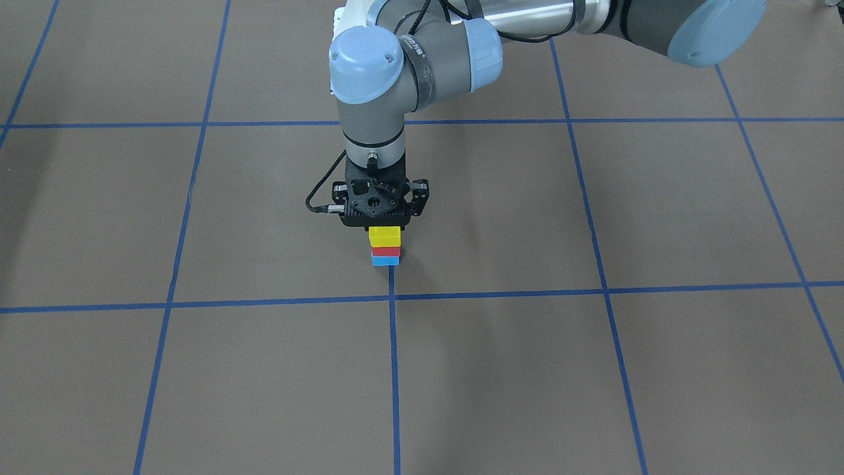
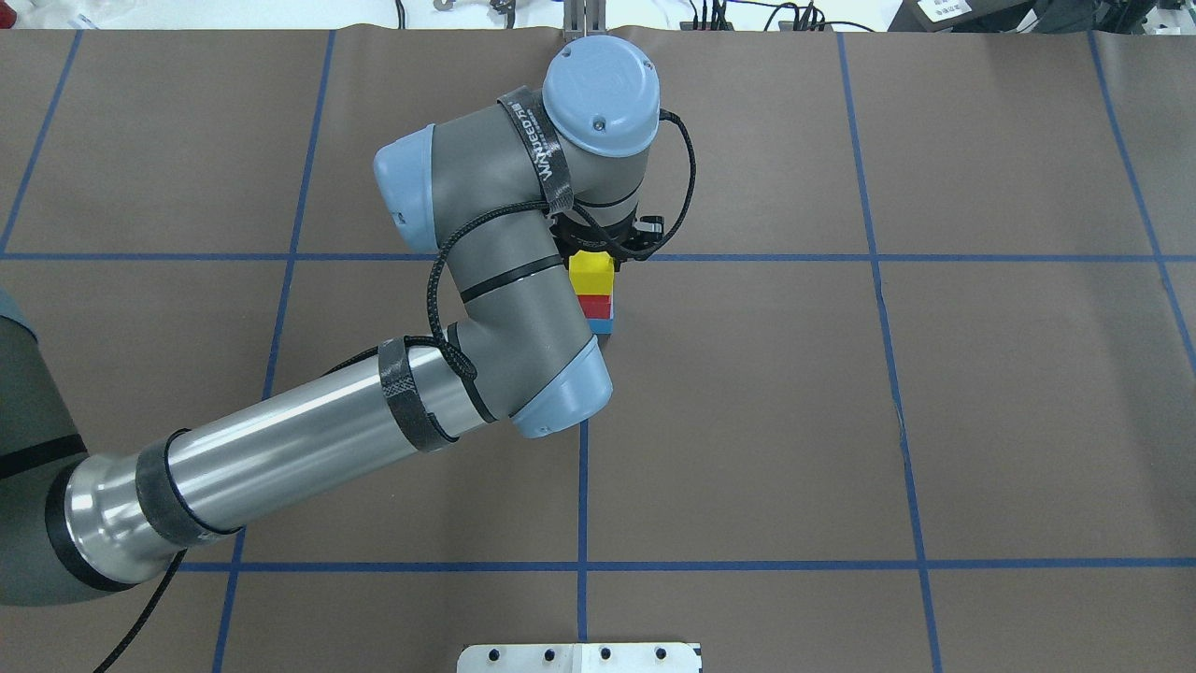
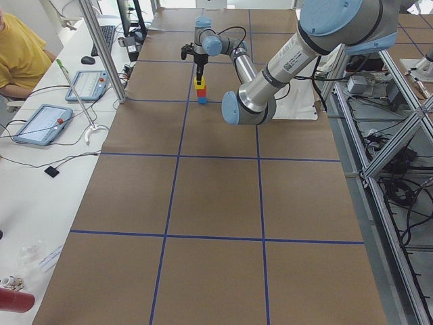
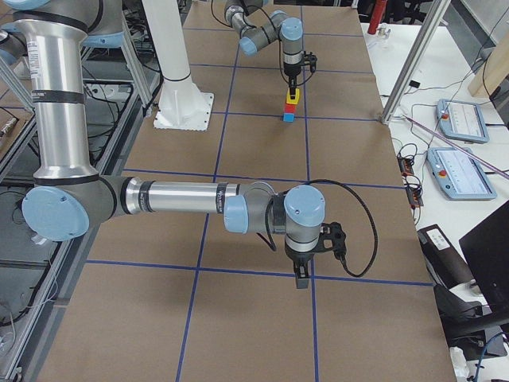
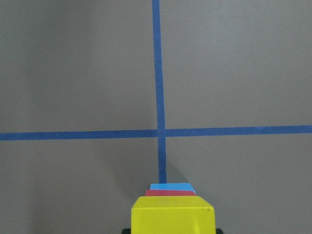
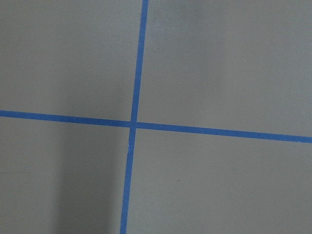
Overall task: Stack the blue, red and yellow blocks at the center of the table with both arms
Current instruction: 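Lower the yellow cube onto the red cube and open the left gripper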
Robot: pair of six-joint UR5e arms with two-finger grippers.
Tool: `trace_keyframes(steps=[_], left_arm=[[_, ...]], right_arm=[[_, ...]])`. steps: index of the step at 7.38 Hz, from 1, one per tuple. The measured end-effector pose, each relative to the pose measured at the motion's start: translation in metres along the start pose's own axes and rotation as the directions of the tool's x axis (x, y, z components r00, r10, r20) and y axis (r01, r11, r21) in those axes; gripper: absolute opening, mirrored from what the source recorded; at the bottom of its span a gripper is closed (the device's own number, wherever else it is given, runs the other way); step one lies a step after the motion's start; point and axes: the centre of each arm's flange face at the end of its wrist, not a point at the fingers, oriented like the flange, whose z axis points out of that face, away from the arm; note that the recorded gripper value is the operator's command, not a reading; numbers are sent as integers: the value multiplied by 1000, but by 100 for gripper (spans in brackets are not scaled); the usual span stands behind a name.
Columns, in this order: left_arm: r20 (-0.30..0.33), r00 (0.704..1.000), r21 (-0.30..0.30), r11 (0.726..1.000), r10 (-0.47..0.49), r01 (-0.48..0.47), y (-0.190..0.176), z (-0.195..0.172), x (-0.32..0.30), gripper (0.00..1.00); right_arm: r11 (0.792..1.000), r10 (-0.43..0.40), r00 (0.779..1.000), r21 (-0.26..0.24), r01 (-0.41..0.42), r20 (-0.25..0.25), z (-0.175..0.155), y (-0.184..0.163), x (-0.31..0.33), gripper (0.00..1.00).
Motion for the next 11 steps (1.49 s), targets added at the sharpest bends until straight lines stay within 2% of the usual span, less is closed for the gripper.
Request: trace_keyframes(steps=[4,9,10,11], left_arm=[[-9,1000,2,1000,3,-3,6,-1,-10,17],[-13,1000,0,1000,7,-7,9,-1,-8,18],[-14,1000,-1,1000,9,-9,10,0,-6,22],[-15,1000,-2,1000,12,-12,12,0,-5,30]], right_arm=[[1000,1,1000,-1,-1,0,0,0,0,100],[1000,2,1000,-1,-2,0,1,0,0,100],[1000,2,1000,-1,-2,0,1,0,0,100],[1000,2,1000,-1,-2,0,1,0,0,100]])
